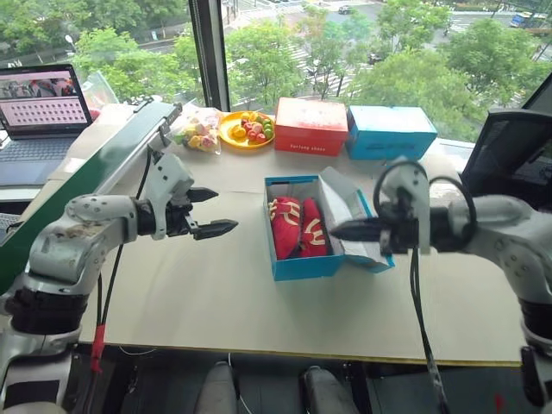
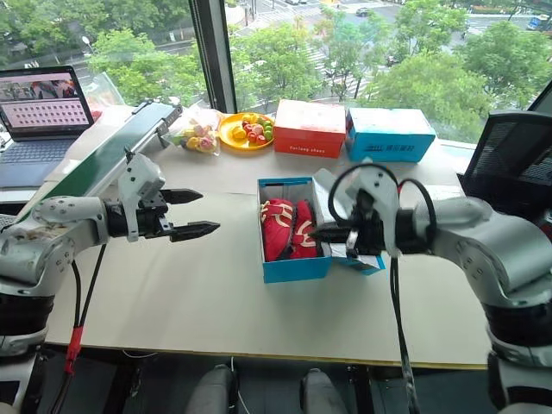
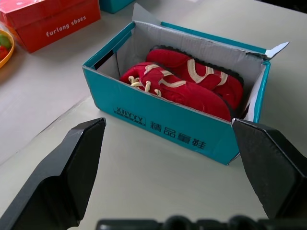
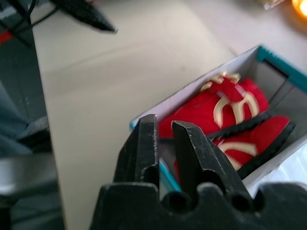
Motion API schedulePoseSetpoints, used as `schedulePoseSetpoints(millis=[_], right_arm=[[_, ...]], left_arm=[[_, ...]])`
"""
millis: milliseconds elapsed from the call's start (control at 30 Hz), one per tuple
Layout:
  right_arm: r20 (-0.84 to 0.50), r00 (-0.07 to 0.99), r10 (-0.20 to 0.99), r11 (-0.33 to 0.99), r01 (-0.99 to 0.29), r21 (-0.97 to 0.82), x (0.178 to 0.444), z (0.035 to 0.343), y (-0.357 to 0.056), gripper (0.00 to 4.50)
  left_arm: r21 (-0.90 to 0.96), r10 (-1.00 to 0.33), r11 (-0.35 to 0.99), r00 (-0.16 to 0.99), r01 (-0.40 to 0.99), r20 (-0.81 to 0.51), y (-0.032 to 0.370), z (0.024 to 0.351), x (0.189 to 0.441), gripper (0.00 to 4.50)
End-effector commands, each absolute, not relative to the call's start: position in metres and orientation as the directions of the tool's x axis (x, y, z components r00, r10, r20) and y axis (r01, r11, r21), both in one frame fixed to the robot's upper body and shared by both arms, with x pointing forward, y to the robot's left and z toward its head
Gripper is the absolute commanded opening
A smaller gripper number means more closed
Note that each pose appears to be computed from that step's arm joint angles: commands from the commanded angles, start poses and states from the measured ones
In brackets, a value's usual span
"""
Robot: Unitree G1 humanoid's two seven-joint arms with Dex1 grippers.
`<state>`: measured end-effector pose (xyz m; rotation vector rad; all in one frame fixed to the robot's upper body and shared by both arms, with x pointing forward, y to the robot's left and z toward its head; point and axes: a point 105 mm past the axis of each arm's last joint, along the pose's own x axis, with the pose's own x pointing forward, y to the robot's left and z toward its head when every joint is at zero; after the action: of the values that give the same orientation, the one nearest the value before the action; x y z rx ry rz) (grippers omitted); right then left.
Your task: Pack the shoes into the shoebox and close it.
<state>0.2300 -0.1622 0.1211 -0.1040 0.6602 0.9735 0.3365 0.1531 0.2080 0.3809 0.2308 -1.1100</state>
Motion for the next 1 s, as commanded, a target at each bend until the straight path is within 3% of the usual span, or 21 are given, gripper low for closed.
schedulePoseSetpoints(millis=[33, 100, 233, 333, 500, 600, 633, 833, 1000], right_arm=[[-0.472, 0.591, 0.654, 0.715, -0.686, 0.131, 0.258, 0.104, -0.172, 0.03], [-0.409, 0.686, 0.601, 0.785, -0.603, 0.142, 0.274, 0.082, -0.178, 0.03], [-0.368, 0.767, 0.525, 0.844, -0.524, 0.114, 0.293, 0.054, -0.184, 0.03], [-0.348, 0.795, 0.497, 0.864, -0.488, 0.121, 0.304, 0.043, -0.184, 0.00], [-0.358, 0.806, 0.470, 0.879, -0.465, 0.106, 0.312, 0.033, -0.190, 0.00], [-0.353, 0.821, 0.448, 0.891, -0.442, 0.101, 0.319, 0.032, -0.195, 0.00], [-0.351, 0.825, 0.443, 0.894, -0.435, 0.105, 0.321, 0.031, -0.196, 0.00], [-0.345, 0.851, 0.396, 0.918, -0.369, 0.144, 0.330, 0.021, -0.203, 0.00], [-0.324, 0.882, 0.343, 0.939, -0.307, 0.158, 0.338, 0.017, -0.210, 0.00]], left_arm=[[0.260, -0.832, 0.334, 0.413, 0.906, -0.371, 0.152, 0.226, 0.340, 4.50], [0.283, -0.822, 0.334, 0.425, 0.899, -0.380, 0.156, 0.233, 0.344, 4.50], [0.296, -0.809, 0.332, 0.431, 0.896, -0.399, 0.165, 0.240, 0.346, 4.50], [0.297, -0.804, 0.335, 0.435, 0.894, -0.405, 0.170, 0.245, 0.346, 3.83], [0.325, -0.786, 0.361, 0.473, 0.874, -0.398, 0.176, 0.252, 0.346, 2.05], [0.314, -0.777, 0.396, 0.497, 0.863, -0.387, 0.179, 0.252, 0.349, 2.05], [0.309, -0.779, 0.396, 0.495, 0.864, -0.386, 0.179, 0.252, 0.348, 2.27], [0.280, -0.807, 0.390, 0.472, 0.877, -0.355, 0.178, 0.262, 0.340, 4.33], [0.283, -0.809, 0.379, 0.464, 0.881, -0.361, 0.178, 0.264, 0.336, 4.46]])
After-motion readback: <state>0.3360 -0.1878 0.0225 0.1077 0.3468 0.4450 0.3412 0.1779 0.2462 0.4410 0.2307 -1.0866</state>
